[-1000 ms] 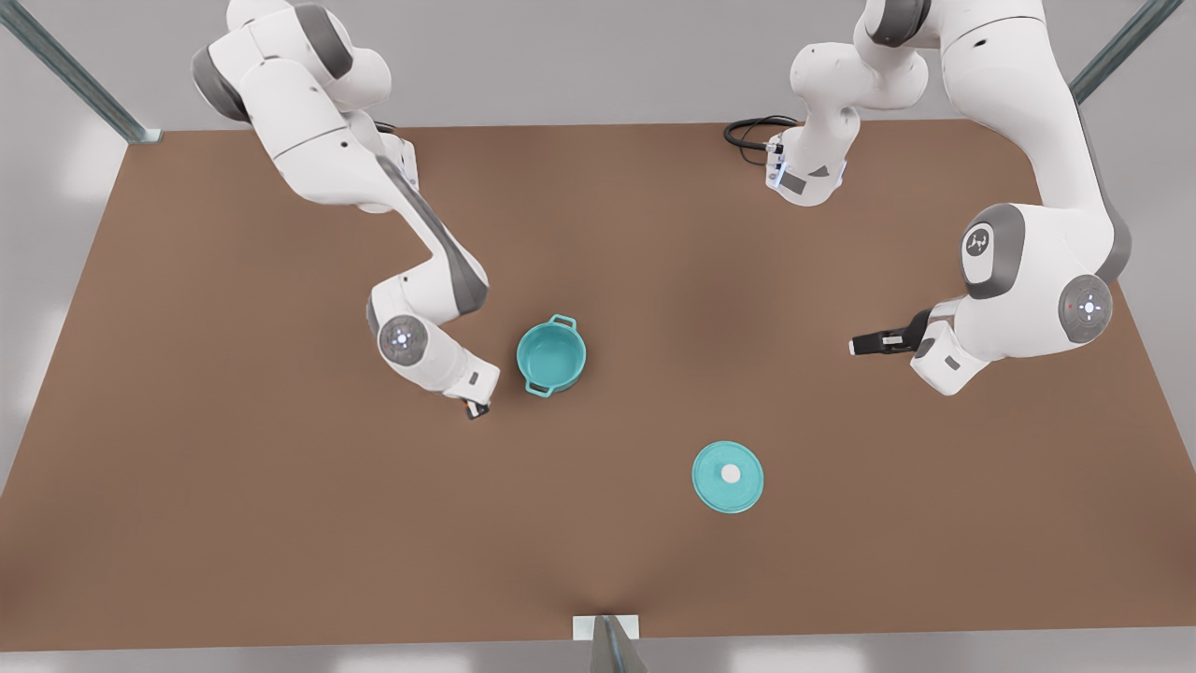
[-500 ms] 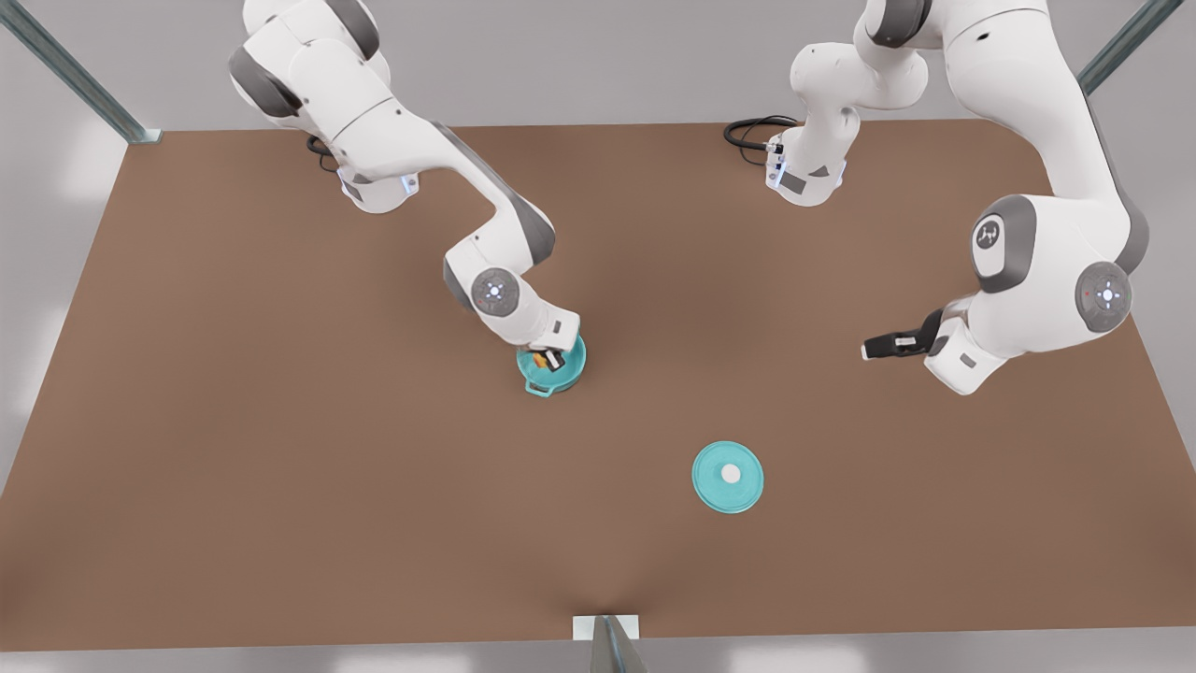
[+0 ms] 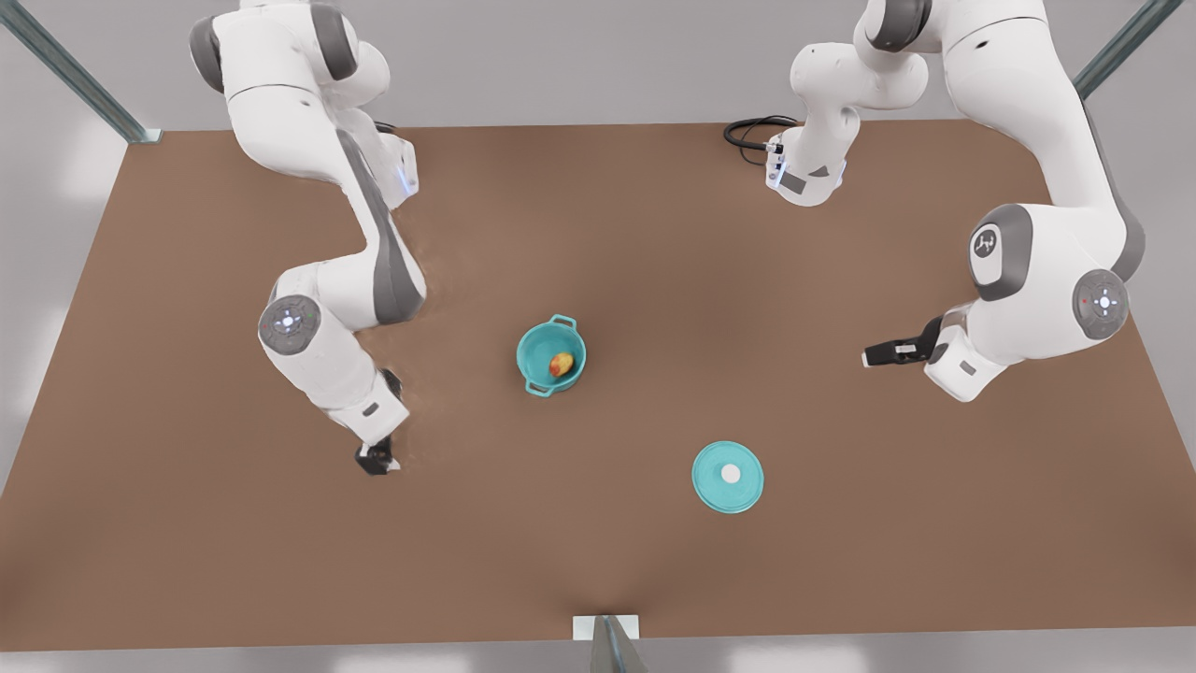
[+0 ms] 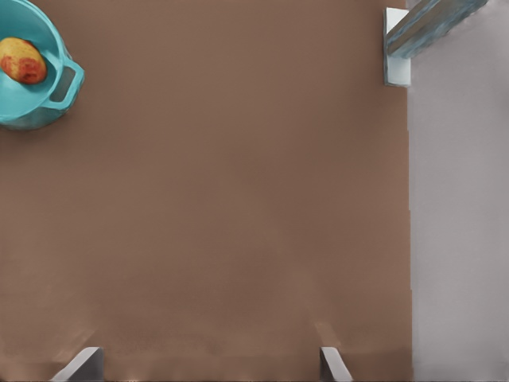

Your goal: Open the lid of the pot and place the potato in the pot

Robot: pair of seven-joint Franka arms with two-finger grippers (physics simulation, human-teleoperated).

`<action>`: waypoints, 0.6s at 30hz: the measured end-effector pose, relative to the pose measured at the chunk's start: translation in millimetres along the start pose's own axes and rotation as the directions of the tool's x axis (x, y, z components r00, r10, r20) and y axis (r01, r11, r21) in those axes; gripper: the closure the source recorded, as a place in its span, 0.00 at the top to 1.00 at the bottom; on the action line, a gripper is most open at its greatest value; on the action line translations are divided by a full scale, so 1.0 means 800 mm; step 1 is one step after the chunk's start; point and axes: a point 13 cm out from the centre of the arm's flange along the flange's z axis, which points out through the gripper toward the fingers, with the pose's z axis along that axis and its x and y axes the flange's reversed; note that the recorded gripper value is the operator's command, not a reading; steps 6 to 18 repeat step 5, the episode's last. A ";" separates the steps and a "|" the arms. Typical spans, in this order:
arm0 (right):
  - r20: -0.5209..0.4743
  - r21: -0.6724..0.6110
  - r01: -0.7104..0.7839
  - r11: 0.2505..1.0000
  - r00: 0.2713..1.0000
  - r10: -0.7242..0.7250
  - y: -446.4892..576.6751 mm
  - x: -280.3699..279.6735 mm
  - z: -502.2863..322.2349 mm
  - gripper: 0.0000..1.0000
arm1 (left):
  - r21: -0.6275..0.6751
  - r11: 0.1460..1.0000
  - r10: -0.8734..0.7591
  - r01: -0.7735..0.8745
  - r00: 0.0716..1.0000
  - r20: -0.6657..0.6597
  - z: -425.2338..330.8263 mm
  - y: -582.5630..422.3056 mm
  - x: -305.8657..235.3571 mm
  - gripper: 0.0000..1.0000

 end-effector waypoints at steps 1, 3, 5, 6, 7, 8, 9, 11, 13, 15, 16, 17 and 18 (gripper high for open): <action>-0.048 0.004 -0.140 0.990 0.989 0.140 -0.015 0.083 -0.039 1.00 | 0.002 1.000 -0.001 0.001 1.000 0.006 -0.003 0.000 -0.002 1.00; -0.087 -0.022 -0.380 0.925 0.922 0.377 -0.013 0.195 -0.072 1.00 | 0.003 1.000 0.004 -0.004 1.000 0.030 -0.014 -0.002 -0.009 1.00; -0.117 -0.039 -0.505 0.862 0.859 0.498 -0.006 0.222 -0.084 1.00 | -0.004 1.000 0.017 -0.017 0.999 0.049 -0.022 -0.008 -0.014 1.00; -0.117 -0.039 -0.505 0.862 0.859 0.498 -0.006 0.222 -0.084 1.00 | -0.004 1.000 0.017 -0.017 0.999 0.049 -0.022 -0.008 -0.014 1.00; -0.117 -0.039 -0.505 0.862 0.859 0.498 -0.006 0.222 -0.084 1.00 | -0.004 1.000 0.017 -0.017 0.999 0.049 -0.022 -0.008 -0.014 1.00; -0.117 -0.039 -0.505 0.862 0.859 0.498 -0.006 0.222 -0.084 1.00 | -0.004 1.000 0.017 -0.017 0.999 0.049 -0.022 -0.008 -0.014 1.00; -0.117 -0.039 -0.505 0.862 0.859 0.498 -0.006 0.222 -0.084 1.00 | -0.004 1.000 0.017 -0.017 0.999 0.049 -0.022 -0.008 -0.014 1.00; -0.117 -0.039 -0.505 0.862 0.859 0.498 -0.006 0.222 -0.084 1.00 | -0.004 1.000 0.017 -0.017 0.999 0.049 -0.022 -0.008 -0.014 1.00; -0.117 -0.039 -0.505 0.862 0.859 0.498 -0.006 0.222 -0.084 1.00 | -0.004 1.000 0.017 -0.017 0.999 0.049 -0.022 -0.008 -0.014 1.00; -0.117 -0.039 -0.505 0.862 0.859 0.498 -0.006 0.222 -0.084 1.00 | -0.004 1.000 0.017 -0.017 0.999 0.049 -0.022 -0.008 -0.014 1.00; -0.117 -0.039 -0.505 0.862 0.859 0.498 -0.006 0.222 -0.084 1.00 | -0.004 1.000 0.017 -0.017 0.999 0.049 -0.022 -0.008 -0.014 1.00; -0.117 -0.039 -0.505 0.862 0.859 0.498 -0.006 0.222 -0.084 1.00 | -0.004 1.000 0.017 -0.017 0.999 0.049 -0.022 -0.008 -0.014 1.00; -0.117 -0.039 -0.505 0.862 0.859 0.498 -0.006 0.222 -0.084 1.00 | -0.004 1.000 0.017 -0.017 0.999 0.049 -0.022 -0.008 -0.014 1.00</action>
